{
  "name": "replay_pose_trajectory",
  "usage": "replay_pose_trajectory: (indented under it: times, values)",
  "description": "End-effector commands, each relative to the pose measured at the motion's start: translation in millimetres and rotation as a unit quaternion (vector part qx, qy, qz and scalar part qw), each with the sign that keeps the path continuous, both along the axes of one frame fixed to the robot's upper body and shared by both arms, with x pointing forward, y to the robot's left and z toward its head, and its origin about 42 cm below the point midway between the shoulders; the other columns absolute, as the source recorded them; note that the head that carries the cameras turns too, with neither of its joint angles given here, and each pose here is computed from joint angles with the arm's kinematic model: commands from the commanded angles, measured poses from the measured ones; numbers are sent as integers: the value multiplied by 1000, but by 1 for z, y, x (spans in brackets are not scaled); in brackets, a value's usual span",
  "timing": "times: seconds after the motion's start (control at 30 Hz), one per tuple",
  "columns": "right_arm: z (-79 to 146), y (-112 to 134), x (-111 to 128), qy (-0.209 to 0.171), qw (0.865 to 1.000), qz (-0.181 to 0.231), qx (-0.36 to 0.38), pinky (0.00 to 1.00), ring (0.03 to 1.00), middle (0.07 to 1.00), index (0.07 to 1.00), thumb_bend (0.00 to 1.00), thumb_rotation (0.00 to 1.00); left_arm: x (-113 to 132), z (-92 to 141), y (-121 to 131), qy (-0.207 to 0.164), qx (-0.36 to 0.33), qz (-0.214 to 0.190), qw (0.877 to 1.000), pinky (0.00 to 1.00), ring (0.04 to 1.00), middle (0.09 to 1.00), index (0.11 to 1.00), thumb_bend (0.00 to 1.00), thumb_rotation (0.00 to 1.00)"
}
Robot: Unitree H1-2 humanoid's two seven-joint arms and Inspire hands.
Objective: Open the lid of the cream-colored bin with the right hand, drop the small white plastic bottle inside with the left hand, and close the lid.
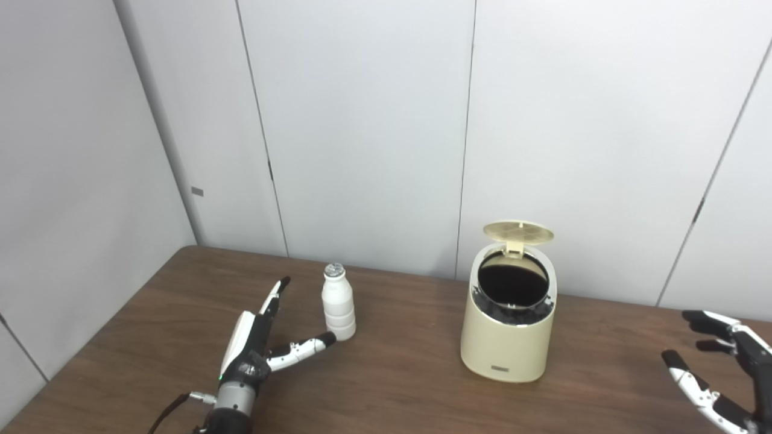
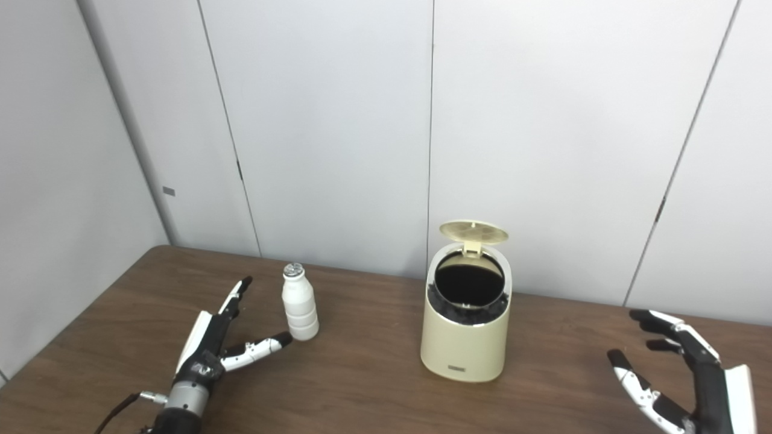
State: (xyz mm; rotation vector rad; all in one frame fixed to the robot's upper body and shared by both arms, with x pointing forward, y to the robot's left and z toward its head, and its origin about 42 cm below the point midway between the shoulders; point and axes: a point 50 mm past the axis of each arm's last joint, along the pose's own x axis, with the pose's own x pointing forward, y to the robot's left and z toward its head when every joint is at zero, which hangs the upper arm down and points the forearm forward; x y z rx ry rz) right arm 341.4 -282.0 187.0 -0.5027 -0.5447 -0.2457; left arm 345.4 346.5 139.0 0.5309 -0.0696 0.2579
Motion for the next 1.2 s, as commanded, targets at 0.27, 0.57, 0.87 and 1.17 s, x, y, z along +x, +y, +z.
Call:
replay_pose_trajectory:
  times: [0.27, 0.57, 0.87, 1.17]
  values:
    - [27, 9, -2, -30, 1000, 3, -5, 561, 693, 703, 639, 180, 89, 23, 35, -1, -33, 36, -1, 999, 845, 965, 998, 1000, 1000, 464]
    - [32, 17, -5, -36, 999, 4, -6, 554, 685, 696, 639, 163, 0, 37, 48, -11, -37, 56, -12, 998, 742, 875, 921, 974, 1000, 463]
    - [37, 23, -6, -46, 999, 4, 3, 518, 658, 672, 614, 146, 0, 50, 57, -28, -22, 51, -39, 998, 725, 862, 915, 968, 1000, 407]
    - [41, 26, -8, -44, 999, 5, 1, 502, 655, 674, 619, 120, 0, 59, 61, -42, -38, 53, -30, 997, 703, 840, 892, 947, 1000, 380]
